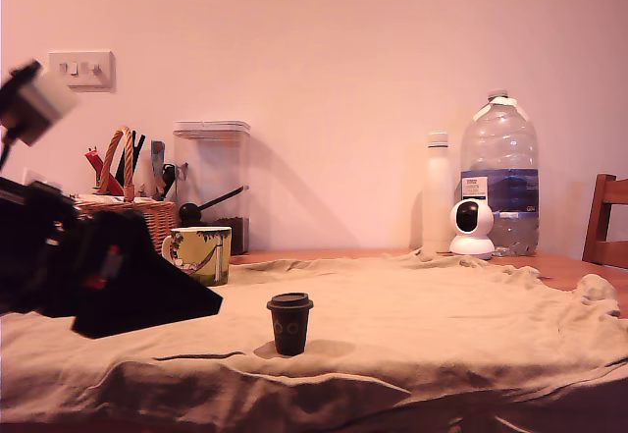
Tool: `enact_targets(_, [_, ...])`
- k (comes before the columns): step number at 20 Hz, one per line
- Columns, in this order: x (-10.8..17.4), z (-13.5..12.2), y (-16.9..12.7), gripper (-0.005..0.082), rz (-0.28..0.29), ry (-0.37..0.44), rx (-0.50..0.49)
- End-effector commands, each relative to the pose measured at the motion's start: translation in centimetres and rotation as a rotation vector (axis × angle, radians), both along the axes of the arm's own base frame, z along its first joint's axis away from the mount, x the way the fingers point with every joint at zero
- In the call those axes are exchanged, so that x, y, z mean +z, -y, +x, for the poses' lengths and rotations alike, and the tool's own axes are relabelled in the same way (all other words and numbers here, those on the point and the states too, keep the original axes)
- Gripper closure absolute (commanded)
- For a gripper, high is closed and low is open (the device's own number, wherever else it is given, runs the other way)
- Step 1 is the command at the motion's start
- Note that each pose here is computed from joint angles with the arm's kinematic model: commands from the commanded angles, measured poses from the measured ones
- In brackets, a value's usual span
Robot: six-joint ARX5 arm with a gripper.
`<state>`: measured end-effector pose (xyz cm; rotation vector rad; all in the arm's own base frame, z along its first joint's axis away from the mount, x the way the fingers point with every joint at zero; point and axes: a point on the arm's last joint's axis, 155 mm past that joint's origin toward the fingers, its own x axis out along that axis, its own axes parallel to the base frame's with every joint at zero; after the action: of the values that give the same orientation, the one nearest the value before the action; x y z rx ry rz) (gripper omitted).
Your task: Pick up the coffee capsules on the table and drop them inside the coffee cup
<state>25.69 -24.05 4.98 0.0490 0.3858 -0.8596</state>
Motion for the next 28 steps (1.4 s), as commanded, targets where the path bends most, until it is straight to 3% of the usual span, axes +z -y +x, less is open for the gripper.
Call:
enact_targets(1, [0.2, 0.6, 0.5, 0.0251, -0.004, 0.012, -0.006])
enact_targets(8, [-1.7, 2.6, 2.1, 0.0251, 0.025, -0.027, -0.007])
enact_targets(17, [-2.0, 4.7, 4.3, 0.0251, 0.049, 0.004, -0.041])
enact_targets(23, [-4.1, 5.7, 6.6, 0.0251, 0.094, -0.056, -0.071])
enact_targets(28, [-4.4, 6.0, 7.2, 0.0251, 0.097, -0.060, -0.077])
